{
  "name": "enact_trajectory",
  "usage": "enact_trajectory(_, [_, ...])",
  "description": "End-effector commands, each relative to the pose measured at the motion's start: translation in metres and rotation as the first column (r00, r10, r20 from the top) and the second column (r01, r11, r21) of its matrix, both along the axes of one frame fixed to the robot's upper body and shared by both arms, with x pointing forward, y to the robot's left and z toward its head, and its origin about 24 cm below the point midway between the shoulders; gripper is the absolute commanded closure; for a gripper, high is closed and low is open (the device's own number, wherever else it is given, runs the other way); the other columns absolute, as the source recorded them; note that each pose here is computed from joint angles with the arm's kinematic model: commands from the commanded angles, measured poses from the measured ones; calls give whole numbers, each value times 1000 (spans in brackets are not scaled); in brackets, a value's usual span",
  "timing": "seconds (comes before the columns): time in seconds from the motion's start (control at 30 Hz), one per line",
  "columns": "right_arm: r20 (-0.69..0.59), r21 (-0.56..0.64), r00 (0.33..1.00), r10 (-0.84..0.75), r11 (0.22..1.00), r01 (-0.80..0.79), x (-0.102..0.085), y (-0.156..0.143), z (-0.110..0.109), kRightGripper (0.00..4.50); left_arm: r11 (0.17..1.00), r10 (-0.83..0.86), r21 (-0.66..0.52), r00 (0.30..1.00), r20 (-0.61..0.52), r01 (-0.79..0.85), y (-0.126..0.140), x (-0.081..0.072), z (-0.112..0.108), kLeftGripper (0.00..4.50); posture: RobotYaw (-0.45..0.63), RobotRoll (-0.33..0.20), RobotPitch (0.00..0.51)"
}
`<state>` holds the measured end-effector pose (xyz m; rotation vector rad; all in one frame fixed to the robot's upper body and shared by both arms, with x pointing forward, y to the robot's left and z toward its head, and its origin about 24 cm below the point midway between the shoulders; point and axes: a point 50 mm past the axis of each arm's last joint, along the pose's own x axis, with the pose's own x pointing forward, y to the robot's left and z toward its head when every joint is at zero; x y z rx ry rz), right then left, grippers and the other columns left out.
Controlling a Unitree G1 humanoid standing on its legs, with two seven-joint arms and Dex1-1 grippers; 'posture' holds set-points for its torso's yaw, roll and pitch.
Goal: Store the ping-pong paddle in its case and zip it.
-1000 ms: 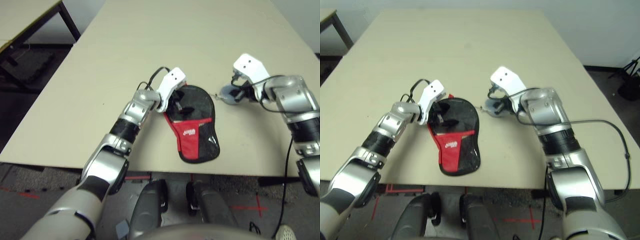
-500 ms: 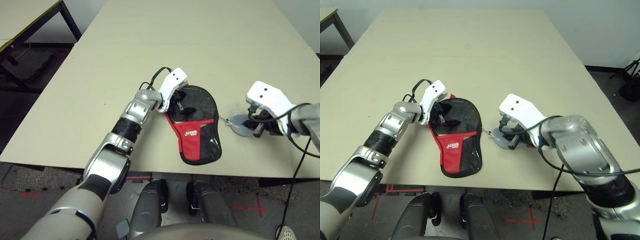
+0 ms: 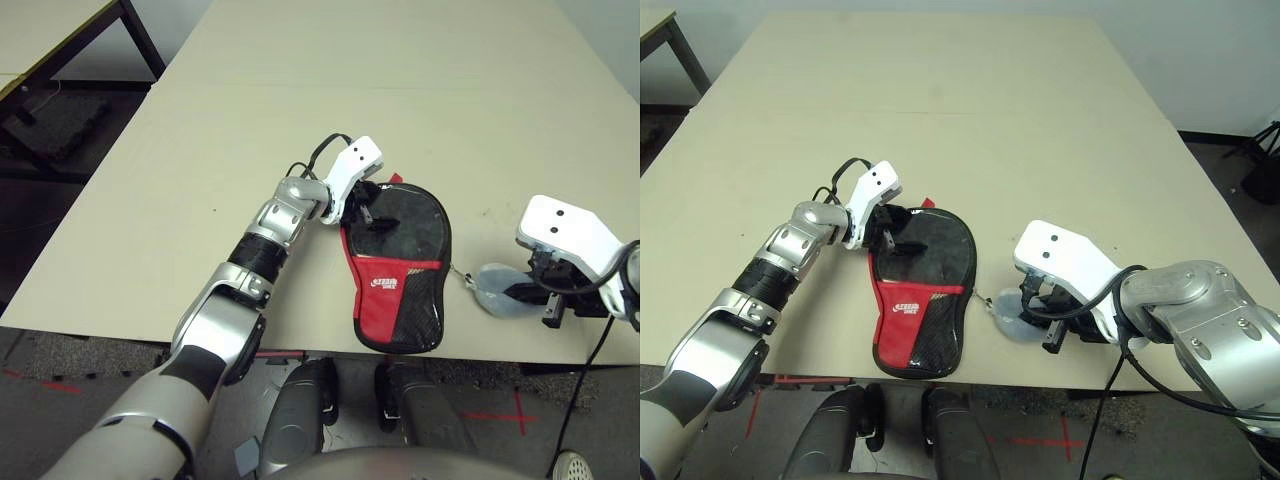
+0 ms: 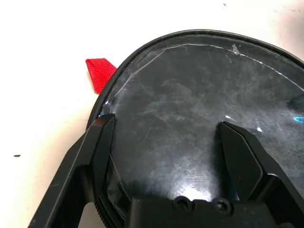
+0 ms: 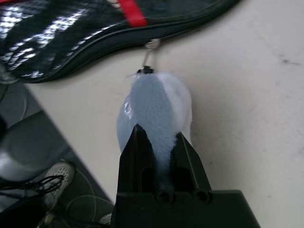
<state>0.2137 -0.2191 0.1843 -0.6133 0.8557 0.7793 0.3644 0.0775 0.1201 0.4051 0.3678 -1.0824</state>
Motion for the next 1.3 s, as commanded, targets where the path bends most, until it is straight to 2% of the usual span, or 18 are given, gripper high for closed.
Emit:
enact_trajectory(0.03, [1,-14,1000,-4,1000,4,9,-1,-7,4343,998,-13,61,998,-67,17,5,-6,-18,0,-215,0,192])
enact_trajectory(0.23, [-5,-1,1000,18,1000,-18,16,3,-13,4344,982,-174,66,984,-24,175,0,-14,7,0,-208,0,197])
enact_trajectory(0.4, [3,0,1000,19,1000,-19,19,4,-12,4344,957,-280,68,960,-22,281,-3,-24,13,0,-211,0,199])
enact_trajectory(0.67, [-2,-1,1000,24,1000,-24,18,6,-13,4344,926,-353,88,925,-140,367,-4,-39,-14,0,-226,0,198])
enact_trajectory(0.83, [-28,-8,999,46,999,-46,12,7,-15,4344,941,-251,172,943,-218,290,8,-34,-40,0,-231,0,202])
enact_trajectory(0.97, [-46,-17,995,85,996,-86,5,9,-15,4344,954,-187,184,951,-247,235,11,-28,-44,0,-232,0,202])
enact_trajectory(1.3, [-177,-49,966,189,978,-201,-25,14,-23,4347,955,-165,200,952,-259,220,7,-23,-47,0,-247,0,205])
